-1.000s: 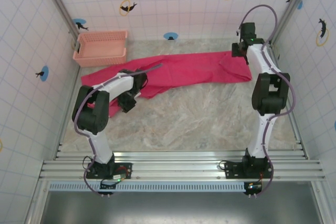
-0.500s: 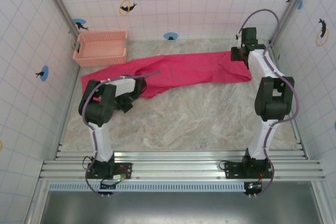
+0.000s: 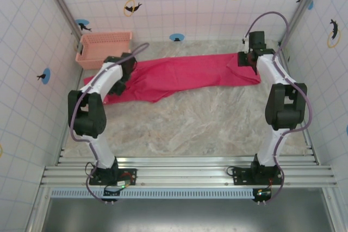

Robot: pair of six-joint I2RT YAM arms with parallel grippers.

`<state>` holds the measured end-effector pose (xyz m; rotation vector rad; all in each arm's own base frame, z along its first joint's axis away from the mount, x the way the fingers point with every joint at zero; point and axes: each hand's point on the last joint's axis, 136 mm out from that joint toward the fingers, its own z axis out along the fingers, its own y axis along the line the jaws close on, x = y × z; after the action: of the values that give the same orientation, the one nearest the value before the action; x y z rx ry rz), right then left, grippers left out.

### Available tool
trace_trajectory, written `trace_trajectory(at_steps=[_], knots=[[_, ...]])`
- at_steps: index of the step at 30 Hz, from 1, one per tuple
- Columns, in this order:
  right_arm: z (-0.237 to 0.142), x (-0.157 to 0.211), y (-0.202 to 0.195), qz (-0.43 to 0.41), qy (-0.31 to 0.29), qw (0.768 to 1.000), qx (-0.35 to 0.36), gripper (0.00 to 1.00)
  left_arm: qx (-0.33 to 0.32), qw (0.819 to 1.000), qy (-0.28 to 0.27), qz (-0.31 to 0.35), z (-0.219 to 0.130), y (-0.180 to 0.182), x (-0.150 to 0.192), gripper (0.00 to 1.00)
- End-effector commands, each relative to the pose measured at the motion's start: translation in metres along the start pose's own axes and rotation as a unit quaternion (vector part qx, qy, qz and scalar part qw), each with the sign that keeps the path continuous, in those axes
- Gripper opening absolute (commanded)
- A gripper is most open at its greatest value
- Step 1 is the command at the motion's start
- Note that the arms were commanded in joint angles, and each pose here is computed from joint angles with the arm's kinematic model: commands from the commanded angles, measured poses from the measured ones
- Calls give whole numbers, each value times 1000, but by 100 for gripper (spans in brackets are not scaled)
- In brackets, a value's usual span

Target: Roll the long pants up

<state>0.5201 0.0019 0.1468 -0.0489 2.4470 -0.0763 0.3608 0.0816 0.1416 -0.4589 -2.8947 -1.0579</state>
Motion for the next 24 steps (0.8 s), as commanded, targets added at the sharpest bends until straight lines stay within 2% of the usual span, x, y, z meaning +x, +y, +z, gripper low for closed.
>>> trace_trajectory(at_steps=[1,5,10,13,15,19,21,23,24], knots=[[-16,8,-2,-5,7,1000,4,58,9,1000,-3,-10,-12,37,2,0],[-16,24,0,-6,22,1000,-1,58,13,999,10,-32,0,68,-23,0],[-17,42,0,-6,40,999,2,58,53,997,39,-39,37,72,-51,0],[-19,48,-6,3,47,999,9,59,62,996,63,-26,66,62,-62,26],[-20,53,-13,23,54,998,3,59,63,995,66,-28,80,59,-66,56],[-23,70,-28,47,78,996,5,63,35,997,44,-54,82,75,-70,78],[-26,74,-27,37,85,996,-1,63,34,996,7,-81,63,87,-72,88],[-26,75,-21,31,87,996,-12,63,55,994,-21,-91,49,81,-72,97],[-26,74,-17,30,86,996,-15,63,61,993,-32,-93,45,77,-72,97]])
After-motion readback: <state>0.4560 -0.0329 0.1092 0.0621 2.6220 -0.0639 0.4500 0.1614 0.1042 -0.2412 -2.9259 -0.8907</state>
